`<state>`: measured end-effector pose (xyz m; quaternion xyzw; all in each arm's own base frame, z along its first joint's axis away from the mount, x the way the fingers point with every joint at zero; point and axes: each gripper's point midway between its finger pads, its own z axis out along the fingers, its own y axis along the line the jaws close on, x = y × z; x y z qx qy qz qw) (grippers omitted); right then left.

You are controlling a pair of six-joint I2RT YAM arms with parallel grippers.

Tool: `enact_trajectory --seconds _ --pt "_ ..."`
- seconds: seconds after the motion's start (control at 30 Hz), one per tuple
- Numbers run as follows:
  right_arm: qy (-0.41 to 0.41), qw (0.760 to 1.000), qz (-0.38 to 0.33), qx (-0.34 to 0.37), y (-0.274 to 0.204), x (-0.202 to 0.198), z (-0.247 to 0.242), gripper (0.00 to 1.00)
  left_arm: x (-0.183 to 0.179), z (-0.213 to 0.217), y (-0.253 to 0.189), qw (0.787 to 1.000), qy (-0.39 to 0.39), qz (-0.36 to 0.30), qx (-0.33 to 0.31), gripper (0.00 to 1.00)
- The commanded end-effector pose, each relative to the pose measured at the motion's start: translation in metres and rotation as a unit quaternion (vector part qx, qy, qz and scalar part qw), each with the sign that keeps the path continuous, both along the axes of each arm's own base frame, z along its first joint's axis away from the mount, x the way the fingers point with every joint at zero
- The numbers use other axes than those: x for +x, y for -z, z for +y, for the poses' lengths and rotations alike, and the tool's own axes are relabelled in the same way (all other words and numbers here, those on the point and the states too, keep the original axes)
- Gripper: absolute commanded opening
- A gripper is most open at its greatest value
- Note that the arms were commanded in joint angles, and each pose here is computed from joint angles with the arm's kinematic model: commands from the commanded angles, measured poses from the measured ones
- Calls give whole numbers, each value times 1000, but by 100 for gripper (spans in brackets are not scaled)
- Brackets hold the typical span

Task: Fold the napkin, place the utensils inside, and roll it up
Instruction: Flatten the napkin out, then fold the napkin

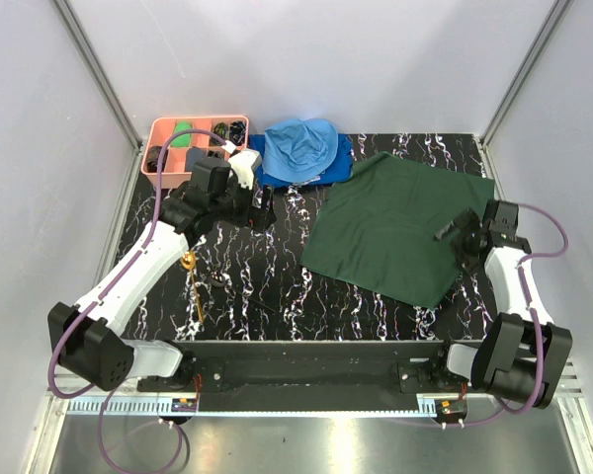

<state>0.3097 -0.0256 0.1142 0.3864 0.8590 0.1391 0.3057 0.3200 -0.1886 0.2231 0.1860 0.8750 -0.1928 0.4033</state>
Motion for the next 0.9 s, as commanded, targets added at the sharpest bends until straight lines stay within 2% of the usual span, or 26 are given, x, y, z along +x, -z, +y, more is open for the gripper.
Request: enact_trajectory --seconds 0.0,0.07,0.17,0.33,0.5,0.63,0.67,0.77,0.87 --pt "44 996 77 2 23 -44 -13 89 4 0 -18 999 -6 -33 -20 98" --pt "66 992 108 6 36 -54 -26 87 4 -1 -17 999 -5 -32 -21 98" --pt "71 987 141 13 52 -62 -29 79 4 -2 -16 999 -3 -28 -22 98" --pt "82 981 174 -3 67 -64 -39 68 4 -4 -15 999 -1 -25 -24 98" --pt "81 982 173 2 77 -53 -42 54 3 -5 -14 999 2 -22 -26 98" --pt "83 978 190 0 90 -54 -44 50 3 -5 -15 999 3 -24 -28 98" --pt "84 977 194 -2 94 -55 -45 46 3 -5 -15 999 1 -24 -27 98" --pt "80 976 203 -3 102 -54 -46 44 3 -4 -17 999 0 -27 -28 98" --pt "76 975 207 -4 105 -53 -47 34 3 -2 -18 999 -2 -32 -24 98"
